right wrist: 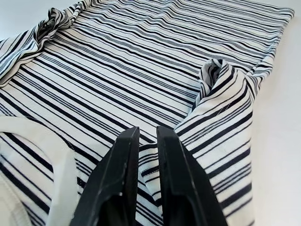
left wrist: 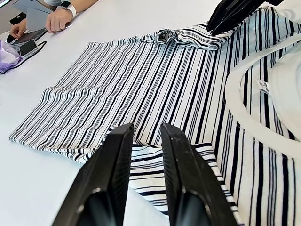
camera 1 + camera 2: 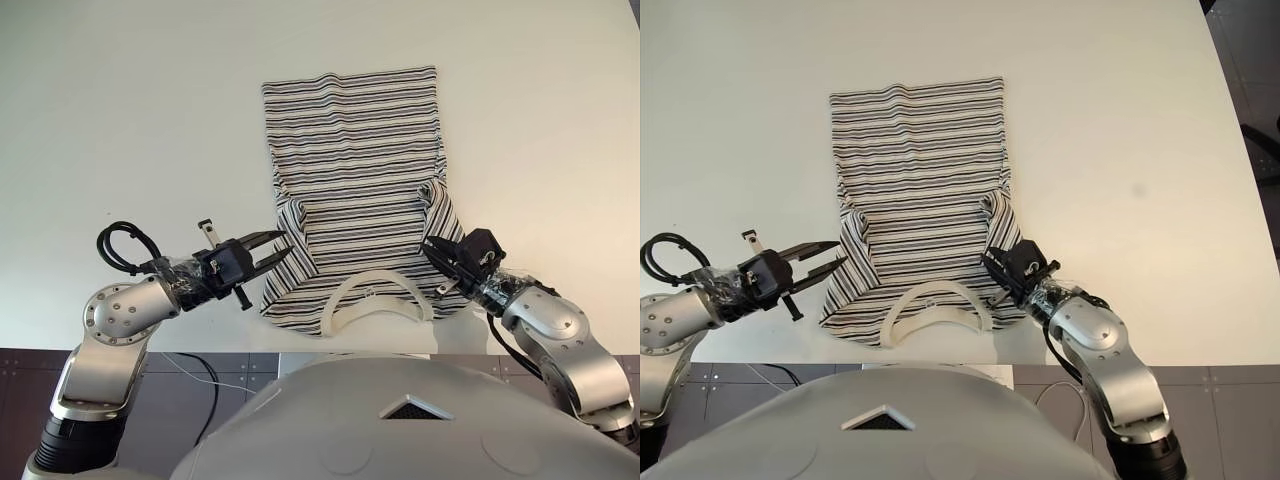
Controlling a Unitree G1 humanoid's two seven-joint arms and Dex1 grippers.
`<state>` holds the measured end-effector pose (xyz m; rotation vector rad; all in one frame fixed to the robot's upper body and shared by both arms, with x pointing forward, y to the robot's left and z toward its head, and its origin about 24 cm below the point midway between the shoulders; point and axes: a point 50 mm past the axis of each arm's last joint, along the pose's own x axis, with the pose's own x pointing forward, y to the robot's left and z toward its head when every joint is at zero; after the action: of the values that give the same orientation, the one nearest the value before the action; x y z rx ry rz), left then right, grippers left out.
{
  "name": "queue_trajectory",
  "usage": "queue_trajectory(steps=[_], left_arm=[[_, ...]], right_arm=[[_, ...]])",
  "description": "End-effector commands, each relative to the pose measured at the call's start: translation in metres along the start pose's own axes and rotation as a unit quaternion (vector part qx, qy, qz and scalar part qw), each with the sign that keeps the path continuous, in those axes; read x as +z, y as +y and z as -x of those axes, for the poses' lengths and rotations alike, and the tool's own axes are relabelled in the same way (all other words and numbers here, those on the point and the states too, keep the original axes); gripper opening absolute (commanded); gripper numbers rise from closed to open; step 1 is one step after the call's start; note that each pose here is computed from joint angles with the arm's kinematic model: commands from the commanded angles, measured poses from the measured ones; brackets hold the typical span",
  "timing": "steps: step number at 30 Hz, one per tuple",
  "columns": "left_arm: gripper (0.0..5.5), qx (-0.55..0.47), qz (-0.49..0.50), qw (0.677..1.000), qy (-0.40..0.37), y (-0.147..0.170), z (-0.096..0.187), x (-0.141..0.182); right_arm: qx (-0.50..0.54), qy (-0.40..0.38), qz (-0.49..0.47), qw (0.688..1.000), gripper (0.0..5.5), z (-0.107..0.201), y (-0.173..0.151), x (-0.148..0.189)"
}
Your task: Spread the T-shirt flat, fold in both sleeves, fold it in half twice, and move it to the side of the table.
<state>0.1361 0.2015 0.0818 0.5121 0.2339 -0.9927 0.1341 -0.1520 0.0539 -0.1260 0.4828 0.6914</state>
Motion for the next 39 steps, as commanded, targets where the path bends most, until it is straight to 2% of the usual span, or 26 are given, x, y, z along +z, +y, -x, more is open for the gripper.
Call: queue_trajectory(steps=[1,5,8,11,14,15,19,24,28,33,39], left_arm=[[1.07,0.013,-0.041,0.999,0.027,0.009,0.008,-0.006],[1.07,-0.010,-0.094,0.994,0.062,0.002,0.027,-0.021],[1.07,-0.049,-0.169,0.979,0.099,-0.006,0.052,-0.034],[1.50,-0.105,-0.236,0.959,0.115,-0.012,0.069,-0.045],[2.12,-0.145,-0.304,0.937,0.096,-0.021,0.066,-0.052],[2.31,-0.159,-0.313,0.933,0.085,-0.025,0.063,-0.051],[2.34,-0.181,-0.325,0.927,0.057,-0.045,0.051,-0.056],[2.34,-0.154,-0.332,0.930,0.039,-0.045,0.034,-0.056],[2.34,-0.139,-0.320,0.936,0.047,-0.049,0.034,-0.059],[1.64,-0.154,-0.311,0.937,0.045,-0.056,0.034,-0.063],[0.58,-0.155,-0.278,0.946,0.054,-0.061,0.035,-0.067]], right_arm=[[-0.008,-0.067,-0.025,0.997,0.65,0.019,-0.025,0.026],[-0.055,-0.014,0.010,0.998,0.65,0.045,-0.062,0.010],[-0.030,0.047,0.068,0.996,0.65,0.075,-0.071,-0.005],[0.001,0.093,0.119,0.988,0.84,0.092,-0.075,-0.018],[0.005,0.096,0.137,0.986,1.52,0.090,-0.078,-0.023],[0.005,0.095,0.140,0.986,1.59,0.088,-0.079,-0.024],[0.003,0.085,0.150,0.985,1.59,0.079,-0.083,-0.020],[0.009,0.076,0.153,0.985,1.59,0.072,-0.083,-0.016],[0.023,0.080,0.163,0.983,1.59,0.071,-0.082,-0.016],[0.054,0.093,0.206,0.973,1.59,0.072,-0.077,-0.017],[0.114,0.111,0.347,0.924,1.59,0.083,-0.079,-0.014]])
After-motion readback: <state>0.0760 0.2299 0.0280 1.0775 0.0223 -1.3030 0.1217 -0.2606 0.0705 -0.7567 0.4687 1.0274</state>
